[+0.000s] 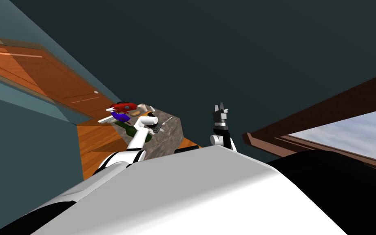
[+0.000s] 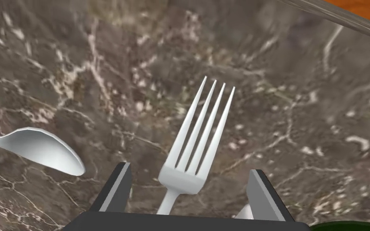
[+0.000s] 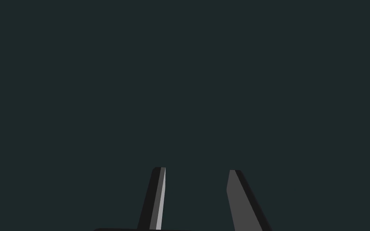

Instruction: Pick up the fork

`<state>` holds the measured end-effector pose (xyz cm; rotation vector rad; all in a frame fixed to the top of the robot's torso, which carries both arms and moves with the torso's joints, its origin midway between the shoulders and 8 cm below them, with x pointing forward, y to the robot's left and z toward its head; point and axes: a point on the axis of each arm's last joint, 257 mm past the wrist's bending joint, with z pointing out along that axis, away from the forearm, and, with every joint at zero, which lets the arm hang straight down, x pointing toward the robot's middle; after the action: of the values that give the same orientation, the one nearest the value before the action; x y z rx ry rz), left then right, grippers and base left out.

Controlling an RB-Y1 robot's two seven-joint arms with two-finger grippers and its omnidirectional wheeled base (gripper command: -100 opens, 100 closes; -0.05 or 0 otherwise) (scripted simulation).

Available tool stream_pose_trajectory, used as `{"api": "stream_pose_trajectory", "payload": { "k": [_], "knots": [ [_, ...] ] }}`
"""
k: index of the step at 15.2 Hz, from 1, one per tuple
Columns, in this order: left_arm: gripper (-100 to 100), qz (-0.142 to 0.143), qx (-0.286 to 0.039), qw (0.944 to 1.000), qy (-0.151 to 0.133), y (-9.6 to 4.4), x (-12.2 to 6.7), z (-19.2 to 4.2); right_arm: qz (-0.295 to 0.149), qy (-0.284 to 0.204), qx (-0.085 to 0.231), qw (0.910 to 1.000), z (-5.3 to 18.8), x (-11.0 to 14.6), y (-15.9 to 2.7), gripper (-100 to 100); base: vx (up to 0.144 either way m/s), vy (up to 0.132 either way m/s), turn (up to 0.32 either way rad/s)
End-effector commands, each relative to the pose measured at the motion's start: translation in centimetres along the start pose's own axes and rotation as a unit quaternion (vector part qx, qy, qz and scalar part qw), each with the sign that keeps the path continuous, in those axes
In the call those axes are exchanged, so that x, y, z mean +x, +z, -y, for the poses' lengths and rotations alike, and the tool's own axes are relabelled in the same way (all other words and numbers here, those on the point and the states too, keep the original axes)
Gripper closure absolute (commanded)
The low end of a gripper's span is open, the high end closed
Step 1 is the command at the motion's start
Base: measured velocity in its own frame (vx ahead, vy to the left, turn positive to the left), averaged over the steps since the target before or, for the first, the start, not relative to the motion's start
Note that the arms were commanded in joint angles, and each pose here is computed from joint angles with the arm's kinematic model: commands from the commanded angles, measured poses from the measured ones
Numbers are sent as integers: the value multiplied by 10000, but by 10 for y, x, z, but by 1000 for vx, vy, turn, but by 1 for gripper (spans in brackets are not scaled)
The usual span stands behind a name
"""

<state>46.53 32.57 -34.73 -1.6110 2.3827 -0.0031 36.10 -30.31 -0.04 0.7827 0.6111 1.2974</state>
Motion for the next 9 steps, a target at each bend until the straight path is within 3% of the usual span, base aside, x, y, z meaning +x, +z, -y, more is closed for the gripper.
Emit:
{"api": "stream_pose_trajectory", "payload": {
  "k": [1,4,5,8,9],
  "knots": [
    [100,0,0,10000,0,0,0,0,0,0,0,10000,0,0,0,0,0,0,-15],
    [100,12,12,10000,15,-1,-1,1,0,0,0,10000,0,0,0,0,0,0,0],
    [100,10,0,10000,26,-10,-1,2,0,0,0,10000,0,0,0,0,8,-7,31],
    [100,22,0,10000,51,-21,-3,4,0,0,0,10000,0,0,0,0,13,-15,47],
    [100,21,9,10000,42,-16,-3,4,0,0,0,10000,0,0,0,0,6,-6,13]
  ]
}}
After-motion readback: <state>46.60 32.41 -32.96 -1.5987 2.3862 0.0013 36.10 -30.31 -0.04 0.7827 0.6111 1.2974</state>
